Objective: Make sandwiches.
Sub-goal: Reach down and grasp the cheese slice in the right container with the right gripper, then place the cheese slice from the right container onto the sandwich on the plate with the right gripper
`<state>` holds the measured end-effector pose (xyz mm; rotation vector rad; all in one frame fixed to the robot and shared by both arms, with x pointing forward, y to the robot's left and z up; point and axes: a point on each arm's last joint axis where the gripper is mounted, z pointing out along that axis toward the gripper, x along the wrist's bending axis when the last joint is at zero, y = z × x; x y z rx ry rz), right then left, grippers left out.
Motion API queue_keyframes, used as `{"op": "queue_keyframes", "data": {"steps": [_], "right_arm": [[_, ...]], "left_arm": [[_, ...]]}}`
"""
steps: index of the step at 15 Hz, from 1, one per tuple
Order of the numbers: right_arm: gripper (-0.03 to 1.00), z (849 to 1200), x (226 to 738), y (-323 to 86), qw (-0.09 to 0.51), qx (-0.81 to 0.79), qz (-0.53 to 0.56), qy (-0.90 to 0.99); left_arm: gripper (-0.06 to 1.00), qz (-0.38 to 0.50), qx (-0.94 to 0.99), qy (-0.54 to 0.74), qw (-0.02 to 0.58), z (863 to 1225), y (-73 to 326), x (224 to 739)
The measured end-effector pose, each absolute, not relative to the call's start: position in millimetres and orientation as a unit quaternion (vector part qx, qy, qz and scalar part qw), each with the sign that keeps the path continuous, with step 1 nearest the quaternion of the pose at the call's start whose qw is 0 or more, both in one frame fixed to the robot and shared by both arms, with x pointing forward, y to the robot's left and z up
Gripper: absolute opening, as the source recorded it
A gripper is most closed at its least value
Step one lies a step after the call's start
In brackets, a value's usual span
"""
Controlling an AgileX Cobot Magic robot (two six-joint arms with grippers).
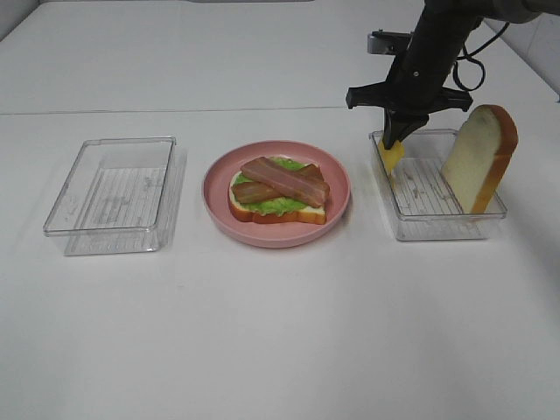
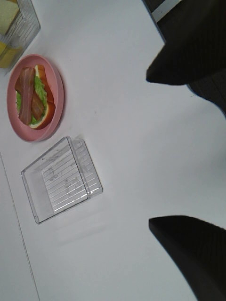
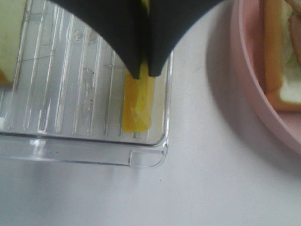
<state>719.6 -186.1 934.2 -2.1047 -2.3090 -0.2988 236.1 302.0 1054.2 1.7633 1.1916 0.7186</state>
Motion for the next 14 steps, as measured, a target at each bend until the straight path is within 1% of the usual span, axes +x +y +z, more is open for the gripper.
{"op": "queue_keyframes", "data": {"steps": [1, 3, 4, 5, 6, 7, 9, 10, 11, 14], "right_arm": [[0.0, 936, 719, -186, 0.001, -0.67, -0.096, -0.736], [0.0, 953, 718, -186, -0.008, -0.668, -0.11, -0.736], [0.0, 970, 715, -185, -0.012, -0.668, -0.129, -0.733], [0.0, 1005, 707, -181, -0.002, -0.666, -0.171, -0.726], [0.0, 1021, 701, -177, 0.015, -0.657, -0.194, -0.728], [0.0, 1029, 697, -173, 0.038, -0.647, -0.215, -0.731], [0.0, 1039, 688, -153, 0.1, -0.616, -0.254, -0.739], [0.0, 1039, 686, -147, 0.111, -0.608, -0.261, -0.741], [0.0, 1040, 681, -133, 0.127, -0.595, -0.269, -0.746], [0.0, 1035, 666, -91, 0.146, -0.559, -0.269, -0.771]], "left_arm": [[0.73, 0.288, 0.708, 0.478, 0.433, 1054, 302, 236], [0.73, 0.288, 0.708, 0.478, 0.433, 1054, 302, 236], [0.73, 0.288, 0.708, 0.478, 0.433, 1054, 302, 236], [0.73, 0.288, 0.708, 0.478, 0.433, 1054, 302, 236], [0.73, 0.288, 0.708, 0.478, 0.433, 1054, 302, 236], [0.73, 0.288, 0.708, 0.478, 0.433, 1054, 302, 236], [0.73, 0.288, 0.708, 0.478, 0.433, 1054, 302, 236], [0.73, 0.288, 0.708, 0.478, 0.433, 1054, 302, 236], [0.73, 0.288, 0.708, 0.478, 0.433, 1054, 302, 236], [0.73, 0.288, 0.708, 0.478, 0.433, 1054, 302, 236]]}}
